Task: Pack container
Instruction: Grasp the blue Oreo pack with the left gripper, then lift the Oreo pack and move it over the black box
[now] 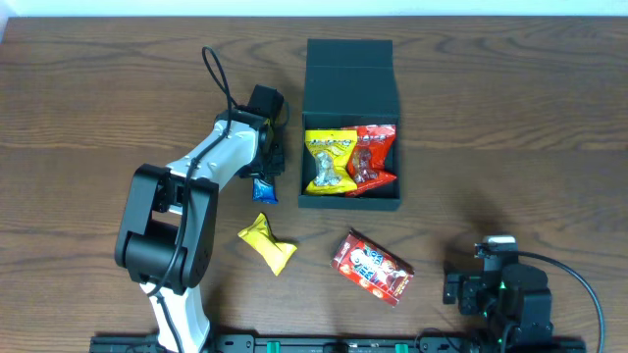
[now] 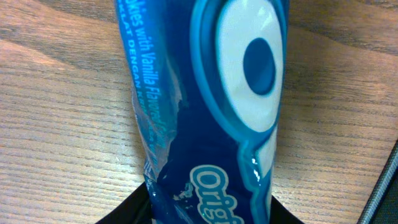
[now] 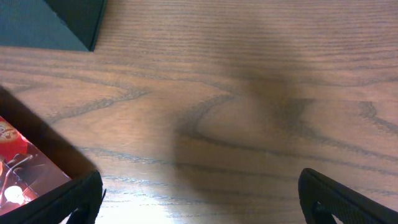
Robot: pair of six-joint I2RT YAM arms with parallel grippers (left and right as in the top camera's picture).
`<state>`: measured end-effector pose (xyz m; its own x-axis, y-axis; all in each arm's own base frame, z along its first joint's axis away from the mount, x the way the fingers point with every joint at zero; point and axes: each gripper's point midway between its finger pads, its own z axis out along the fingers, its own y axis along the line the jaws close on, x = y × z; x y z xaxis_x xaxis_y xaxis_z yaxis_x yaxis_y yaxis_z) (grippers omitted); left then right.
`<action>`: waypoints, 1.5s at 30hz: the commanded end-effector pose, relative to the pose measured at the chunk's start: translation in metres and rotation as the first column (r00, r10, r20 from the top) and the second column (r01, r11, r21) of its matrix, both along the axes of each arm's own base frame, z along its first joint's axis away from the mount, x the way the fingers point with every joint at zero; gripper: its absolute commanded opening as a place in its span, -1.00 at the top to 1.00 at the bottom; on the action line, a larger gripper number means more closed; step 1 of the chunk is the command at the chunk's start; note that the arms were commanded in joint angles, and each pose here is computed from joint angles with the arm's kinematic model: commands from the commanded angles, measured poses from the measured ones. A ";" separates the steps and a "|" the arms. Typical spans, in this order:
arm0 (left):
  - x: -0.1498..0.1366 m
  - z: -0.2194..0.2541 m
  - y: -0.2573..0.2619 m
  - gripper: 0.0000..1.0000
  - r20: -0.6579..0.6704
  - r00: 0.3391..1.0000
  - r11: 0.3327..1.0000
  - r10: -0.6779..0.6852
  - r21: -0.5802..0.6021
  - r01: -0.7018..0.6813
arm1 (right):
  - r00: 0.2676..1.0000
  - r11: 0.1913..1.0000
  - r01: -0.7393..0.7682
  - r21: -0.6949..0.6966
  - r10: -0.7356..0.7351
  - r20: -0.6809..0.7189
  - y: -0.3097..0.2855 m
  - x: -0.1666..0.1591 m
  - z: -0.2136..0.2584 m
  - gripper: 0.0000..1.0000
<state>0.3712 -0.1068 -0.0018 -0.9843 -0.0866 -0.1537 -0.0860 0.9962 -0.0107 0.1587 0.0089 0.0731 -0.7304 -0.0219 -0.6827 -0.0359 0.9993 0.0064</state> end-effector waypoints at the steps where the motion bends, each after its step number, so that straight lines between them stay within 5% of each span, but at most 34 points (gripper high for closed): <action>1: 0.006 0.004 0.000 0.26 0.016 1.000 1.000 0.006 0.009 -0.006 | 1.000 1.000 -0.001 -0.006 0.001 0.000 -0.001 -0.001 -0.001 -0.98; 26: 0.009 0.065 -0.001 0.53 0.134 0.991 1.000 0.008 -0.025 -0.004 | 1.000 1.000 -0.001 -0.006 0.001 0.000 -0.001 -0.001 -0.001 -0.98; 45: -0.039 0.161 -0.065 0.72 0.256 0.960 0.991 -0.116 -0.040 0.130 | 1.000 1.000 -0.001 -0.006 0.001 0.000 -0.001 -0.001 -0.001 -0.99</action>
